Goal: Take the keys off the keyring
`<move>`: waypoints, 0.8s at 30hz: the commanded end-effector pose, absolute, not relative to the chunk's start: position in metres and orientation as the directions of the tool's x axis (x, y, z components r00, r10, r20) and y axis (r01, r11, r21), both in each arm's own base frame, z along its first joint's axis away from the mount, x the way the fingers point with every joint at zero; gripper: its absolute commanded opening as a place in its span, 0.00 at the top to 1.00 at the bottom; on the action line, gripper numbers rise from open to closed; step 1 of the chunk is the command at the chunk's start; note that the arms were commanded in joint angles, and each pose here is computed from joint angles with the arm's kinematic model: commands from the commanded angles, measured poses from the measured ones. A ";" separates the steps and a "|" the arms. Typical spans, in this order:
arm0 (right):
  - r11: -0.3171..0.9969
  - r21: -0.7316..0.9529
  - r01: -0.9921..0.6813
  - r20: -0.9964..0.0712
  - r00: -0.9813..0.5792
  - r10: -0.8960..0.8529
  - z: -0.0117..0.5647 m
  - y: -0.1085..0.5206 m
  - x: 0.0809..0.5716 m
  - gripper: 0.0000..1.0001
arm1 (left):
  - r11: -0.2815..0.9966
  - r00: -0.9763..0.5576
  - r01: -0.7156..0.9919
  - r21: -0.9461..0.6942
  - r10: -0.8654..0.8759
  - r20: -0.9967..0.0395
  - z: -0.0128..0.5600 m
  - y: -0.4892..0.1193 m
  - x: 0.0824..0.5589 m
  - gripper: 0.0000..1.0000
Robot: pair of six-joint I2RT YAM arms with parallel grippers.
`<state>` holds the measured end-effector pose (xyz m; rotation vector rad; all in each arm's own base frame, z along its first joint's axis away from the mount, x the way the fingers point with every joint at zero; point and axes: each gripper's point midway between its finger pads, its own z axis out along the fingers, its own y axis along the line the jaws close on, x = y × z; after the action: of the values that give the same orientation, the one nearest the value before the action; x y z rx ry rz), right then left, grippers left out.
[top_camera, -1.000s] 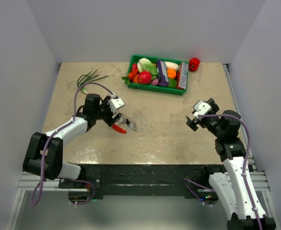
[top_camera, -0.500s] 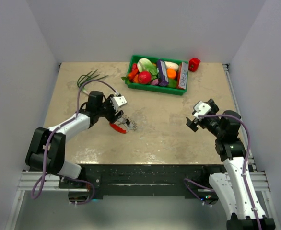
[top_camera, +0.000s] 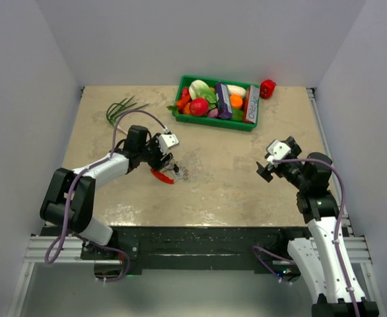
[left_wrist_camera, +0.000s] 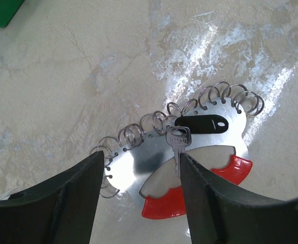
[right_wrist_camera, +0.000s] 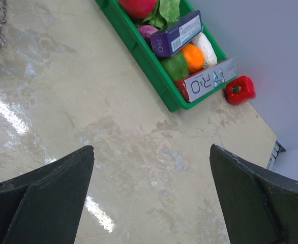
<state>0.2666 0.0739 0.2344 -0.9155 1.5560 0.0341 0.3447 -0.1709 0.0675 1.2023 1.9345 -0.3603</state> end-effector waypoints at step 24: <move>0.674 -0.479 -0.563 -0.851 0.111 -0.513 0.235 0.074 0.265 0.01 | 0.473 -0.317 0.881 0.019 0.619 -0.719 0.040 -0.204 0.359 0.58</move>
<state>0.2661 0.0721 0.2324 -0.9151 1.5566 0.0409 0.3562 -0.1929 0.0382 1.2306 2.0584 -0.4551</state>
